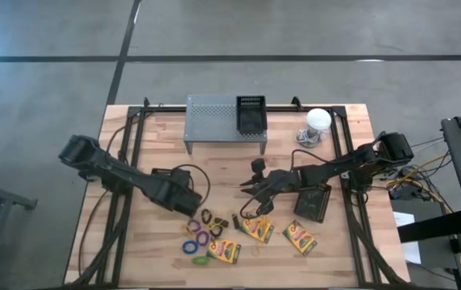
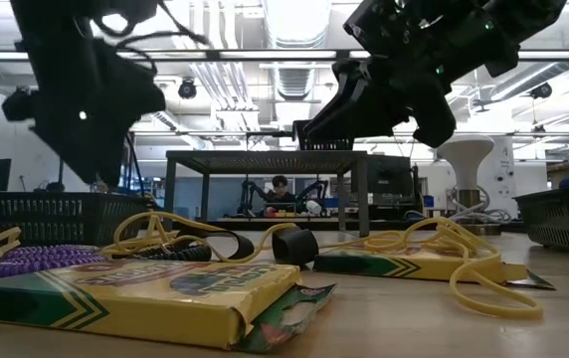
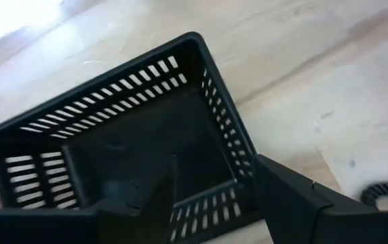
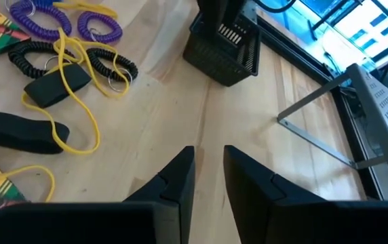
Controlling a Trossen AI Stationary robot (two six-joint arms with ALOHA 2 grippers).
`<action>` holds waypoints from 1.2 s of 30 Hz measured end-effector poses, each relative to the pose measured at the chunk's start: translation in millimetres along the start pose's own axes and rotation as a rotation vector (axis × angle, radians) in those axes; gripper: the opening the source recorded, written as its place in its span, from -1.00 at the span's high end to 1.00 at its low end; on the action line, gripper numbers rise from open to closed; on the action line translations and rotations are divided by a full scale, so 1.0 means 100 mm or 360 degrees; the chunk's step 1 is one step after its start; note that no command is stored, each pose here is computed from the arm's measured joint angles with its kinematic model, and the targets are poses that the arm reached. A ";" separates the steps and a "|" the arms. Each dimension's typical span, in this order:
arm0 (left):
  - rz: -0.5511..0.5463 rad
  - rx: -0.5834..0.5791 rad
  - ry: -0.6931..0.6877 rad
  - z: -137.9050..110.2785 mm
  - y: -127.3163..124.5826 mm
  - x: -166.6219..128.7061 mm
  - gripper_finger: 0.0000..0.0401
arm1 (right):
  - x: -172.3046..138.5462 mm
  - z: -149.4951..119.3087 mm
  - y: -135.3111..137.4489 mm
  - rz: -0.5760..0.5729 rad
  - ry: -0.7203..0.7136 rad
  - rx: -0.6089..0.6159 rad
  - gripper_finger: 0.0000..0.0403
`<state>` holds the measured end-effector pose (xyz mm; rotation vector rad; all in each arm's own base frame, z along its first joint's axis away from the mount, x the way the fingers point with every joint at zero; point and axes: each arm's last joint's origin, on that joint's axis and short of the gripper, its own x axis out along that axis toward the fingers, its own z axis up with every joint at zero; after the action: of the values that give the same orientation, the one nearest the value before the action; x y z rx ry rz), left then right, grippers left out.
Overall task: Pick & Place Office Desk Supplies
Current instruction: Put the black basket on the shelf
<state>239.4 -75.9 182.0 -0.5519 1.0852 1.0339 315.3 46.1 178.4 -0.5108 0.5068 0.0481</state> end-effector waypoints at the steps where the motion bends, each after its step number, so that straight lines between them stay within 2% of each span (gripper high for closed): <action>1: -0.0013 -0.0021 -0.0004 0.00 0.02 0.04 0.01 | 0.00 0.00 0.00 -0.0001 -0.0003 0.0001 0.64; 9: -0.0130 -0.0134 -0.0052 0.04 0.03 0.22 0.03 | 0.00 0.01 -0.01 -0.0013 -0.0027 0.0012 0.63; 13: -0.0123 -0.0119 -0.0050 0.05 0.04 0.18 0.06 | 0.00 0.00 0.00 -0.0011 -0.0023 0.0010 0.66; 21: -0.0233 -0.0159 -0.0087 0.12 0.10 0.02 0.08 | 0.00 0.00 0.00 -0.0012 -0.0025 0.0036 0.66; 27: -0.0207 -0.0148 -0.0116 0.06 0.15 0.18 0.03 | 0.00 0.00 0.00 -0.0013 -0.0027 0.0040 0.66; 31: -0.0246 -0.0248 -0.0121 0.06 0.17 0.28 -0.04 | 0.00 0.00 0.00 -0.0012 -0.0026 0.0039 0.66; 36: -0.0294 -0.0284 -0.0092 0.05 0.18 0.37 0.01 | 0.00 0.00 0.00 -0.0013 -0.0026 0.0036 0.66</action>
<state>229.1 -48.9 151.9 -0.7471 0.8783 0.9829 314.9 46.0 178.2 -0.4901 0.4887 0.0389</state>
